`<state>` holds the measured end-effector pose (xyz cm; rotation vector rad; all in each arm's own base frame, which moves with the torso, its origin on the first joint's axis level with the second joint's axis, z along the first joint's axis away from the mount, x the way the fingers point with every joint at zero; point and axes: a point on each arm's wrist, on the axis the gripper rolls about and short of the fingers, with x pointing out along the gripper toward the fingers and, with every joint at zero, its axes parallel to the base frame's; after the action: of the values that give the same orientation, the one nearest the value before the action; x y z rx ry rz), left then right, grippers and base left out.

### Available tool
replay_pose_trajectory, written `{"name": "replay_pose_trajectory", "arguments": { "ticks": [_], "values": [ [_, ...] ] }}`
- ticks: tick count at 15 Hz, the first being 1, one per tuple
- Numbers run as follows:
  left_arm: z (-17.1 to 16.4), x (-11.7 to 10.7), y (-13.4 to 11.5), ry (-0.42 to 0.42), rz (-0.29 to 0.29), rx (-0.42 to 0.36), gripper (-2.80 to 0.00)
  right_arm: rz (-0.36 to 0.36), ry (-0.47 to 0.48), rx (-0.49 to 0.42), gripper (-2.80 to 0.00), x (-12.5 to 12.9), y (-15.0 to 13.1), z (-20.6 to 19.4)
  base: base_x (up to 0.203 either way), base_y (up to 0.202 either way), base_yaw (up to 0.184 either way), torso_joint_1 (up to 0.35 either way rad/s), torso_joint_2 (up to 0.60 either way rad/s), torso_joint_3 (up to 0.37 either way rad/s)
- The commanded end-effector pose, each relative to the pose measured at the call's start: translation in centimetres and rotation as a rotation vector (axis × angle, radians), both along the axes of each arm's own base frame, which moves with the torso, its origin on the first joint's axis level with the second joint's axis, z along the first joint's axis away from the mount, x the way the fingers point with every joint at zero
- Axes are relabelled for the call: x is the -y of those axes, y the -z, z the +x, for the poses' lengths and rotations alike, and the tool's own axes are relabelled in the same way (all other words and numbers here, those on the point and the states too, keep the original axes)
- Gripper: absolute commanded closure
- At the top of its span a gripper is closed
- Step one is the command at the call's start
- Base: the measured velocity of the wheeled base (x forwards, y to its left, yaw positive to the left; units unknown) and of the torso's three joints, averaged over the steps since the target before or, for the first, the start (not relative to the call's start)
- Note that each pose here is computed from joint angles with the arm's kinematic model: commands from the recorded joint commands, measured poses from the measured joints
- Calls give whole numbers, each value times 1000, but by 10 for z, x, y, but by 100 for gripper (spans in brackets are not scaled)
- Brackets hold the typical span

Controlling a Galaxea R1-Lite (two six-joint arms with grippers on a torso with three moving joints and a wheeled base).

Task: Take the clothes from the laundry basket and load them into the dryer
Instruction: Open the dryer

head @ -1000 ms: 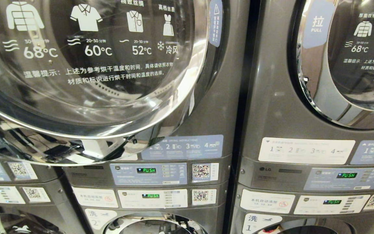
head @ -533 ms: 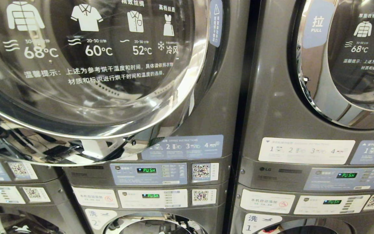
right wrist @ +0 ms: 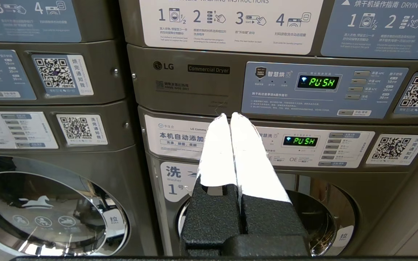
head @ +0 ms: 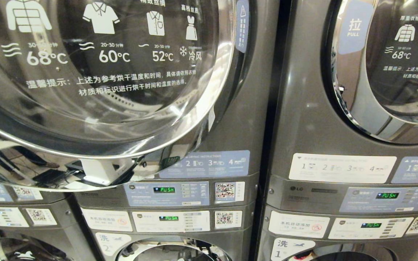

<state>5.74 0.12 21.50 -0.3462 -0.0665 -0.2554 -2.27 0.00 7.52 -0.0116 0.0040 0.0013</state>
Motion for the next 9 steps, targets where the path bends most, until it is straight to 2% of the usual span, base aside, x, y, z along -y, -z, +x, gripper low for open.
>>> {"name": "replay_pose_trajectory", "arguments": {
  "ticks": [1,6,9],
  "values": [
    [-9,2,-2,27,10,46,0,-1,0,-1,0,0,0,0,0,0,0,0,0,0],
    [-35,9,0,126,48,132,0,-1,-1,-1,0,0,0,0,0,0,0,0,0,0],
    [-54,13,7,141,58,157,0,-1,-2,-1,0,0,0,0,0,0,0,0,0,0]
  ]
}}
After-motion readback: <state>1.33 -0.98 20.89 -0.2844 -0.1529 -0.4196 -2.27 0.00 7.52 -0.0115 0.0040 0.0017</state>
